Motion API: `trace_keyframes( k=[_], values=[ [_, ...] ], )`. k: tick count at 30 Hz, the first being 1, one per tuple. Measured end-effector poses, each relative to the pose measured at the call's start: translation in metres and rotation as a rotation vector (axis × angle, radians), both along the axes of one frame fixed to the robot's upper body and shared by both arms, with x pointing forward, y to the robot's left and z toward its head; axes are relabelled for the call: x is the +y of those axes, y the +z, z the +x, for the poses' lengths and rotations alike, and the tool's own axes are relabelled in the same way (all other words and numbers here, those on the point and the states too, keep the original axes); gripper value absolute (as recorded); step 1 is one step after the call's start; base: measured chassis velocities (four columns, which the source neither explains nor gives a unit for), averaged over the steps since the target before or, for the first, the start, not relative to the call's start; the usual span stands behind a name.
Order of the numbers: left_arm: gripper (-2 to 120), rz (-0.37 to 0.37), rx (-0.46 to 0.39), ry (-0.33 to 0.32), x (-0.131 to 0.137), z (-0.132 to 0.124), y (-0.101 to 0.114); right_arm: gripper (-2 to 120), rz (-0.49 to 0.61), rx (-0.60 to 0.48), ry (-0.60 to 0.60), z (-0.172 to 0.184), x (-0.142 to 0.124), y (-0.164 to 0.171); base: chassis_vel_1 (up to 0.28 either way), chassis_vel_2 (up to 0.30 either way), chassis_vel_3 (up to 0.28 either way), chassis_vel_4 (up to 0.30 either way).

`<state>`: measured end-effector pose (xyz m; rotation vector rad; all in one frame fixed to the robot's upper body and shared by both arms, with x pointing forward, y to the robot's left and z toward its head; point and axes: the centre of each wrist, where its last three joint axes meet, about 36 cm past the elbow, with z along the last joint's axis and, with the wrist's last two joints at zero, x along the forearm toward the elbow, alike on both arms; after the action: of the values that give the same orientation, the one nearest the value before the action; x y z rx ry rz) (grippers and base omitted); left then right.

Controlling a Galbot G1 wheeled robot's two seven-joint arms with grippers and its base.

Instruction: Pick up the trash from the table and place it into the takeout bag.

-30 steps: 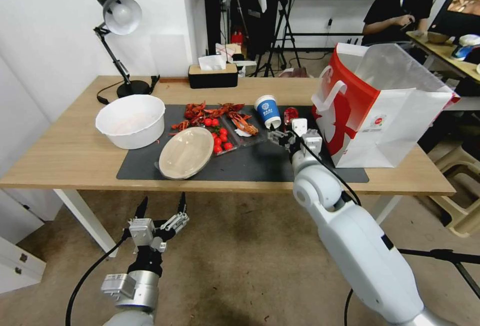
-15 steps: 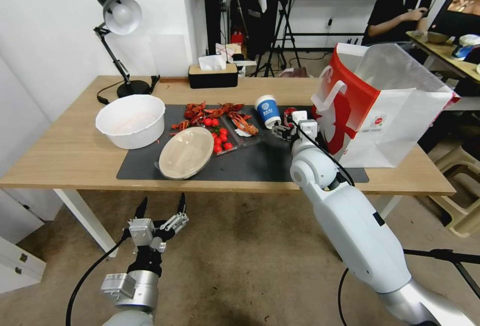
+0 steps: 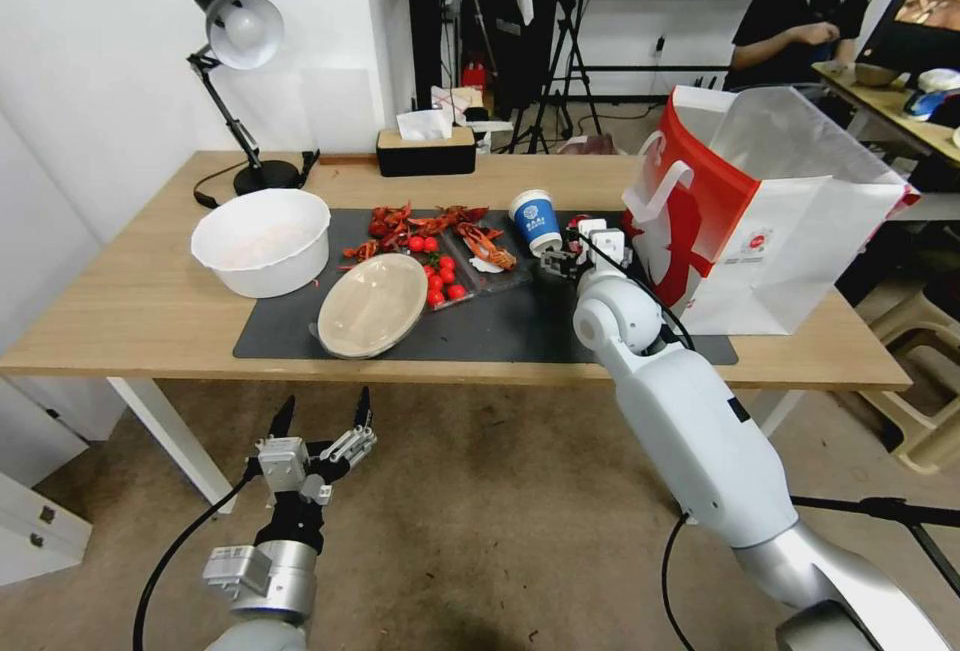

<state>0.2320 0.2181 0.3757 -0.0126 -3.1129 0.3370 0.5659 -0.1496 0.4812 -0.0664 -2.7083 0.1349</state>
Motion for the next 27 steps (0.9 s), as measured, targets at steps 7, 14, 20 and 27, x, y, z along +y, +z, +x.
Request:
trace_keyframes(
  k=[7,14,20,27],
  values=[
    [100,-0.004,0.003,0.003,0.002,0.001,-0.002,100,0.001,0.037,-0.012,0.008,0.003,-0.010,0.000,0.000,0.000,0.000],
    [100,-0.004,0.004,0.004,0.002,0.002,-0.003,96,0.001,0.048,-0.023,0.011,0.003,-0.013,0.000,0.000,0.000,0.000],
    [100,-0.004,0.003,0.004,0.002,0.002,-0.003,75,0.009,0.054,-0.039,0.012,0.000,-0.013,0.000,0.000,0.000,0.000],
    [100,-0.005,0.004,0.003,0.002,0.003,-0.003,52,0.019,0.055,-0.050,0.008,-0.003,-0.013,0.000,0.000,0.000,0.000]
  ],
)
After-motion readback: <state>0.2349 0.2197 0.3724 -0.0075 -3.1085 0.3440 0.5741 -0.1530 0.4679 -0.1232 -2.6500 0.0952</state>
